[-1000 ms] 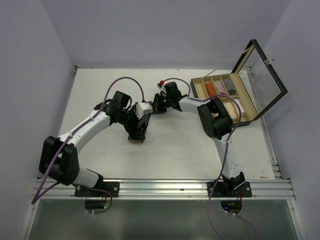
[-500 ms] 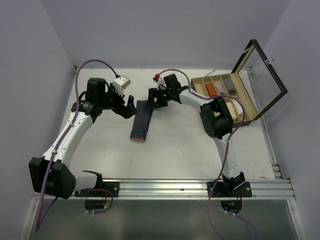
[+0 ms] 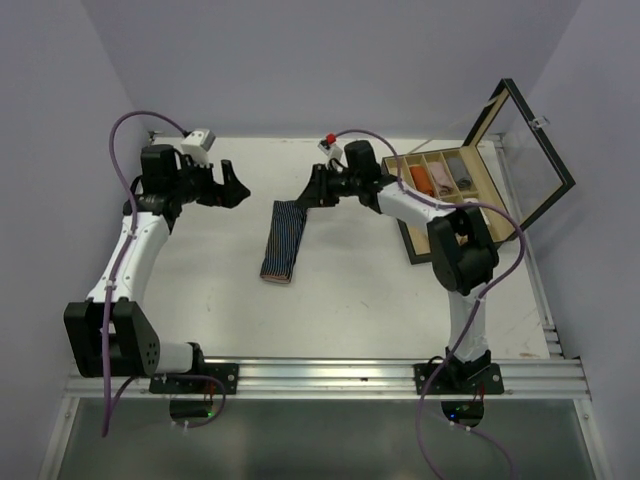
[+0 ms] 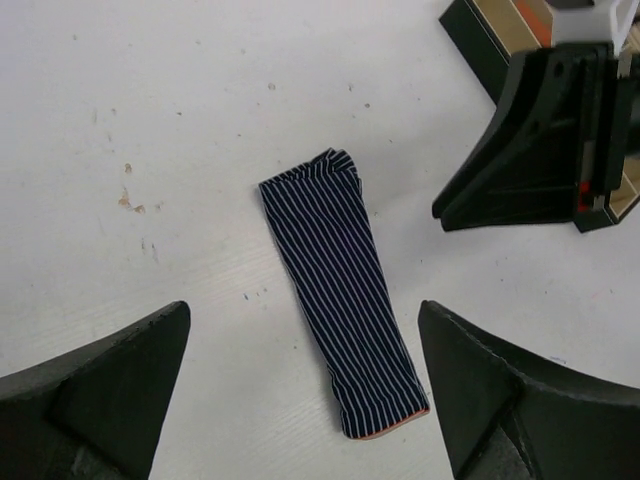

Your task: Roll the underwear

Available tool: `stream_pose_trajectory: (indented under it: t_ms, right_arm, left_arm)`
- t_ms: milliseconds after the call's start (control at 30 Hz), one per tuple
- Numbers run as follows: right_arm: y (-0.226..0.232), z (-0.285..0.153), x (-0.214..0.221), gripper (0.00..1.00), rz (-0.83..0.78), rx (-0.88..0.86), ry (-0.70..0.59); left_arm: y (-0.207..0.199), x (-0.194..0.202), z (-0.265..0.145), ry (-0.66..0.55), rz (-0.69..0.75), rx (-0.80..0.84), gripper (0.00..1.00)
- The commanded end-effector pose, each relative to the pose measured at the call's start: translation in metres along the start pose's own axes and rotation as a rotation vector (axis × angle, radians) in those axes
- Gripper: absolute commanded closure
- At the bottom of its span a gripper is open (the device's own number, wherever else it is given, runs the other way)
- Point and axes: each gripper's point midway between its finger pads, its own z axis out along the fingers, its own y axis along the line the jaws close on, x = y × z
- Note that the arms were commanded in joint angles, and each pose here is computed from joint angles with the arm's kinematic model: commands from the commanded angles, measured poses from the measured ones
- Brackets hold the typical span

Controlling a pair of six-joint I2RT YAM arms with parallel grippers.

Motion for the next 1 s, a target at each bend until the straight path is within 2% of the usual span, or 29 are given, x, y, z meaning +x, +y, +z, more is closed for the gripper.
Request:
stream_pose_trajectory:
  t_ms: [0, 167, 200, 267, 433, 567, 700, 800, 967]
  right_arm:
    - [0.044, 0.016, 0.009, 0.69, 0.123, -0.150, -0.028]
    - [0.079, 0.047, 0.052, 0.65, 0.195, -0.229, 0.015]
    - [0.073, 0.056, 0.065, 0.64, 0.258, -0.218, 0.040]
    - [0.072, 0.066, 0.078, 0.64, 0.278, -0.211, 0.056]
    - [0.012, 0.073, 0.141, 0.65, 0.389, -0.081, 0.146]
    - [-0.014, 0.071, 0.175, 0.65, 0.434, -0.035, 0.189]
    - [-0.003, 0.069, 0.180, 0.66, 0.399, -0.123, 0.242]
    - [0.032, 0.053, 0.169, 0.68, 0.348, -0.268, 0.298]
    - [0.078, 0.029, 0.123, 0.64, 0.237, -0.385, 0.249]
  left_arm:
    - [0.019, -0.030, -0.005, -0.108, -0.057, -0.018, 0.00]
    - [0.030, -0.015, -0.006, -0.094, -0.124, -0.014, 0.00]
    - [0.030, -0.012, -0.006, -0.091, -0.123, -0.011, 0.00]
    - [0.030, -0.010, -0.007, -0.091, -0.114, -0.018, 0.00]
    - [0.033, -0.004, -0.012, -0.091, -0.104, -0.027, 0.00]
    - [0.040, 0.004, -0.016, -0.082, -0.122, -0.037, 0.00]
    - [0.043, 0.007, -0.021, -0.078, -0.121, -0.036, 0.00]
    - [0.041, 0.007, -0.023, -0.073, -0.102, -0.025, 0.00]
    - [0.033, 0.009, -0.025, -0.072, -0.093, 0.014, 0.00]
